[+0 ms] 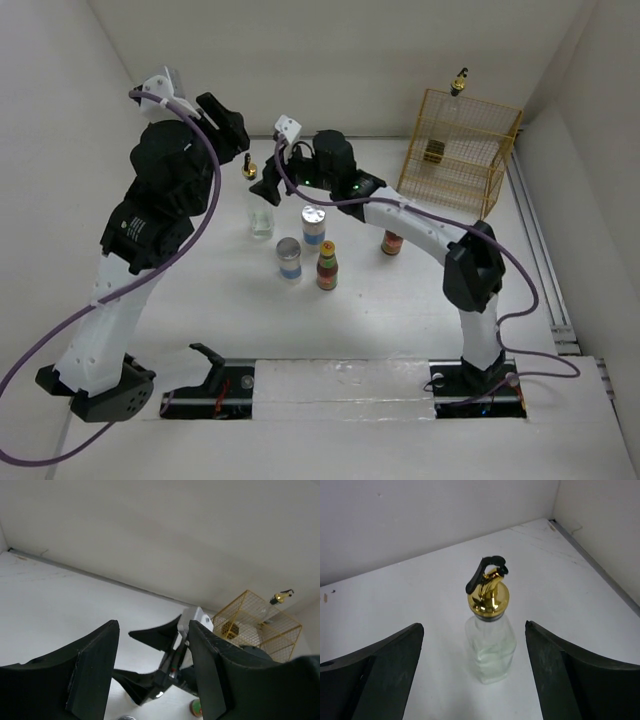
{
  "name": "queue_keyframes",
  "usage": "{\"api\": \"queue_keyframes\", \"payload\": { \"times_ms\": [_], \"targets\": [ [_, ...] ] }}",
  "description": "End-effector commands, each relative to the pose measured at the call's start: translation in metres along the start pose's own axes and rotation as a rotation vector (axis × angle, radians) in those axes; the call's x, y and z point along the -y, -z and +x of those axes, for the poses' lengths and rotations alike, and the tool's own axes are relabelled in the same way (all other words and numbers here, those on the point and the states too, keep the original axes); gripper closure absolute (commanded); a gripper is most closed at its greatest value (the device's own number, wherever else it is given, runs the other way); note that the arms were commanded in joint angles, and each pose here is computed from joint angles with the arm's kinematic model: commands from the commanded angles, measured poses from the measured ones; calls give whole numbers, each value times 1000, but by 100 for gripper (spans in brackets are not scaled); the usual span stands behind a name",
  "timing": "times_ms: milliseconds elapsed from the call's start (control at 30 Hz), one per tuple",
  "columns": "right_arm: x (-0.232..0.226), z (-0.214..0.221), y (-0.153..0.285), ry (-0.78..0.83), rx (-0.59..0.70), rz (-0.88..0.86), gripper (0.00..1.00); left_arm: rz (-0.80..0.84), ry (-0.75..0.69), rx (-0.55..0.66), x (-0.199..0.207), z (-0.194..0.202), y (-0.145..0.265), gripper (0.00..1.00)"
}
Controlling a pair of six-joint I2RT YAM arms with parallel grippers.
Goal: Organize the condiment bottles
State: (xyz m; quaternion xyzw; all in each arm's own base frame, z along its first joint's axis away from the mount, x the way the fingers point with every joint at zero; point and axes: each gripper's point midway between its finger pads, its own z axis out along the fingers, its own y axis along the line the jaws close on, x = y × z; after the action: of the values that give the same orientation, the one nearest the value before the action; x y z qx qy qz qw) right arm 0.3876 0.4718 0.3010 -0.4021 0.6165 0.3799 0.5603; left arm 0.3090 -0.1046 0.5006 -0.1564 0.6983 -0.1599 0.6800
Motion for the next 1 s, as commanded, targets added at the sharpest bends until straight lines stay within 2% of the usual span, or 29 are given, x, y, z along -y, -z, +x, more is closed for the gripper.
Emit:
{"api": "queue_keyframes", "payload": {
  "times_ms": [0,333,567,767,833,900,933,967],
  "targets": [
    [-2,-27,-17,60,60,-34,12,10,-4,-14,-4,4,8,46],
    [5,-9,-63,60,56,-13,9,64,-13,-61,0,18,12,45],
    [10,3,-84,34,63,6,21,78,-42,-56,-1,14,19,45],
    [1,16,-89,21,52,9,52,57,-46,-54,-7,15,21,45],
    [2,13,-88,11,59,19,72,57,-47,-54,-7,15,21,45],
    [2,-3,-83,13,92,28,83,61,-42,-47,-6,13,20,45],
    [0,-24,-79,16,133,28,93,64,-38,-40,-5,12,20,45],
    [2,-34,-78,22,154,40,95,68,-42,-32,-4,8,21,45]
  ]
}}
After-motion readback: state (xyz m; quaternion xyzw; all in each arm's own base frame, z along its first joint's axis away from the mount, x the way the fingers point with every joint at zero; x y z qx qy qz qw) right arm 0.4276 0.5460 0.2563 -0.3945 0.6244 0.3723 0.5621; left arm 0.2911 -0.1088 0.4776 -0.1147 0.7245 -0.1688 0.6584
